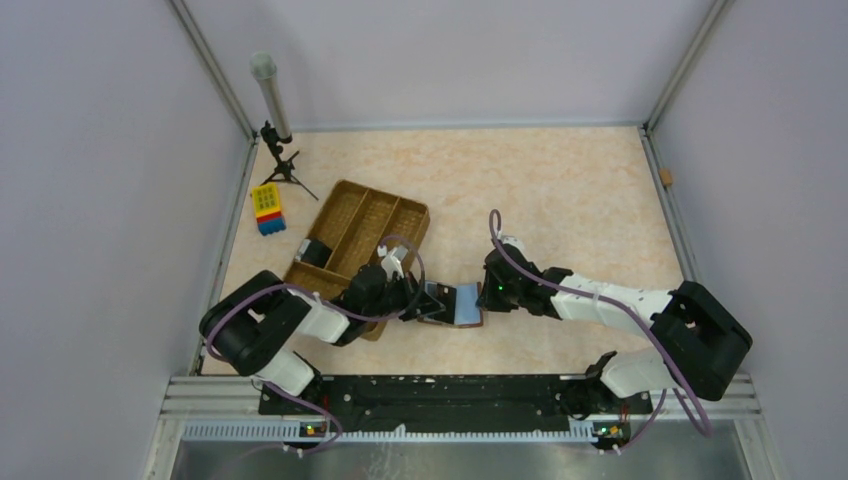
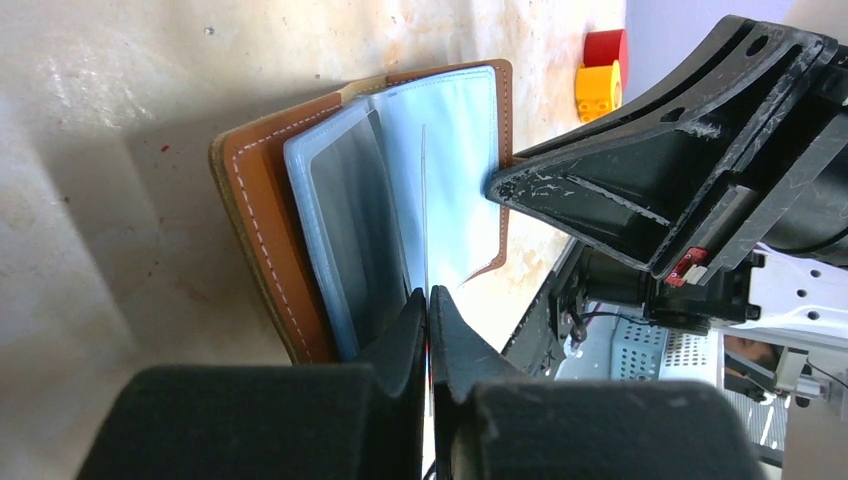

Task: Put the credit cards into the card holder
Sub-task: Insert the credit card into the card holder.

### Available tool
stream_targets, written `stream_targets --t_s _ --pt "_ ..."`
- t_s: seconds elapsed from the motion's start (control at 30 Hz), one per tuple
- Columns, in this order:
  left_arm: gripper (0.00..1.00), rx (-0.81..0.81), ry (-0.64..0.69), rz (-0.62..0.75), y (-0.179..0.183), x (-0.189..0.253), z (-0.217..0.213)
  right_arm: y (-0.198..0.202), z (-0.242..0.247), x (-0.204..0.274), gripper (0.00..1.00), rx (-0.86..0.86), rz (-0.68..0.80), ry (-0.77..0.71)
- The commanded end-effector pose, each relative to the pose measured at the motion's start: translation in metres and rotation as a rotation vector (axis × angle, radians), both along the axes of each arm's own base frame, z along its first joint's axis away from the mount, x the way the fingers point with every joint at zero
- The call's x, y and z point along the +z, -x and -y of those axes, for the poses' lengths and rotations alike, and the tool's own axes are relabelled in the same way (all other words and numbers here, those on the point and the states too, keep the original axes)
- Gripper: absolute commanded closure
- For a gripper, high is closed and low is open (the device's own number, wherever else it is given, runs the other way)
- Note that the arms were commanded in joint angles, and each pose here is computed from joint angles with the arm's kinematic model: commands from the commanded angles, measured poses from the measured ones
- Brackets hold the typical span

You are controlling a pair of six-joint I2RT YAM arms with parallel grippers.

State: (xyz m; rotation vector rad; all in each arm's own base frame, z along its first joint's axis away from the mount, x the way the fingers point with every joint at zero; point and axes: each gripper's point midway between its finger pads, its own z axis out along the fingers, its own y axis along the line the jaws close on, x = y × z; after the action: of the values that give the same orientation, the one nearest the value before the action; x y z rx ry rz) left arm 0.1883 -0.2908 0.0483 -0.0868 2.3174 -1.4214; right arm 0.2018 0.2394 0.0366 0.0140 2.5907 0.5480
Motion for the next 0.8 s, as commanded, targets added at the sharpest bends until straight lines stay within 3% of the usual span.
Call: stream_targets --t_s 0.0,0.23,0.77 --pt "1.0 0.01 0.005 -0.075 0.009 -0.011 -0.004 -0.001 0.011 -0.006 1.0 -0.017 0.001 0.042" --pt "1.0 0.054 0.0 -0.101 0.01 -0.016 -0.01 -0.001 0.015 -0.008 1.0 -0.026 0.0 0.056" --pt "1.0 -0.026 -0.058 0.047 -0.001 0.024 0.018 0.001 0.029 -0.009 1.0 -0.032 0.002 0.036"
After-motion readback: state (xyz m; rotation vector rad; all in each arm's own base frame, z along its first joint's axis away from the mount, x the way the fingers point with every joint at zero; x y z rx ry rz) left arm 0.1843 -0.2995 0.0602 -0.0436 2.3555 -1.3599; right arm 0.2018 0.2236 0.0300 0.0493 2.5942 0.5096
